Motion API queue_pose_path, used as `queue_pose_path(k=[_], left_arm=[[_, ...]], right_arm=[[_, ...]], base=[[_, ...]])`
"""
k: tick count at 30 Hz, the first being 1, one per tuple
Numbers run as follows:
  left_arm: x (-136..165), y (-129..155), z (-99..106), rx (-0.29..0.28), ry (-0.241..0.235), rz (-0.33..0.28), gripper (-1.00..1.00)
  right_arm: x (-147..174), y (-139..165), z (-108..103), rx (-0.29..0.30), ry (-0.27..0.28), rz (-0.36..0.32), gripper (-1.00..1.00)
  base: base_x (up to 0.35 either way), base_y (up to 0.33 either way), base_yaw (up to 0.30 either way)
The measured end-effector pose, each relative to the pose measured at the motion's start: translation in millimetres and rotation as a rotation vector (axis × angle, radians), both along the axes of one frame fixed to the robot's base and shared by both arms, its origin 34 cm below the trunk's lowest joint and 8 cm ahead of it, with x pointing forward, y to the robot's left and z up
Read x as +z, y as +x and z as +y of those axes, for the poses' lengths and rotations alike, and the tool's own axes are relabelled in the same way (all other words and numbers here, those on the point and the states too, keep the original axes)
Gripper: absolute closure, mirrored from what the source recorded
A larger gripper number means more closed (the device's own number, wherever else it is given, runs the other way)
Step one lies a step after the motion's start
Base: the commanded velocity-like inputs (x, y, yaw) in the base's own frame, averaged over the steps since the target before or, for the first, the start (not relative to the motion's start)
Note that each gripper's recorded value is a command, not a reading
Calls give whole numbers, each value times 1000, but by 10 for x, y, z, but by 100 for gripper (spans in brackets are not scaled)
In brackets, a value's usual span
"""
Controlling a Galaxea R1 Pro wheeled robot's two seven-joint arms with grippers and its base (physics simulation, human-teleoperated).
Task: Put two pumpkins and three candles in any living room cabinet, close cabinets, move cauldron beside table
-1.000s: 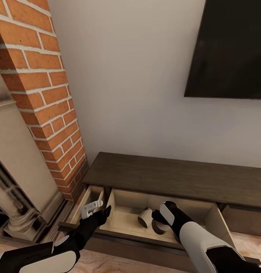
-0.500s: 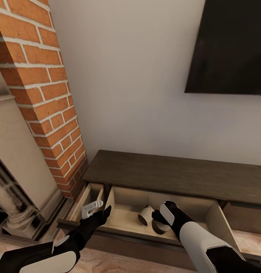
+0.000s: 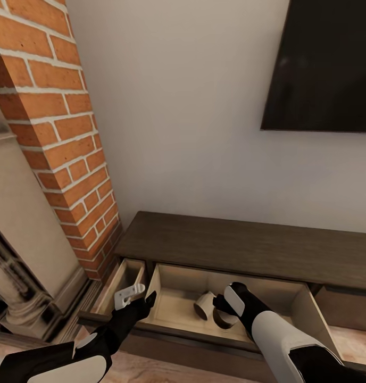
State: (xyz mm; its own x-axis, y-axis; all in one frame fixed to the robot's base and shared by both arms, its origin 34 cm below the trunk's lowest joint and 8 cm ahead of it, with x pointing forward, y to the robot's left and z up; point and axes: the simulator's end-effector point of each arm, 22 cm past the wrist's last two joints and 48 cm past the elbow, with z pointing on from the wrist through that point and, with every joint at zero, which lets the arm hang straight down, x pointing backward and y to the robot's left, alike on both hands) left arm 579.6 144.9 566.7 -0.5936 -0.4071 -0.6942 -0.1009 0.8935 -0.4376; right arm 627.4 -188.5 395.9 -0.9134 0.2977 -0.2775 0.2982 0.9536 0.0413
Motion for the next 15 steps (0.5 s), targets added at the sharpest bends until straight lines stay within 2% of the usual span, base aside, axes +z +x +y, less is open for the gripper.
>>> queue_pose_path(k=[6, 11, 15], left_arm=[[-4, -3, -1, -1, 0, 0, -100], [-1, -5, -1, -1, 0, 0, -100], [-6, -6, -1, -1, 1, 1, -100]], right_arm=[[-2, -3, 1, 1, 0, 2, 100], [1, -4, 2, 1, 1, 2, 100], [-3, -7, 5, 2, 2, 3, 100]], base=[[20, 0, 0], [171, 0, 0], [50, 0, 0]])
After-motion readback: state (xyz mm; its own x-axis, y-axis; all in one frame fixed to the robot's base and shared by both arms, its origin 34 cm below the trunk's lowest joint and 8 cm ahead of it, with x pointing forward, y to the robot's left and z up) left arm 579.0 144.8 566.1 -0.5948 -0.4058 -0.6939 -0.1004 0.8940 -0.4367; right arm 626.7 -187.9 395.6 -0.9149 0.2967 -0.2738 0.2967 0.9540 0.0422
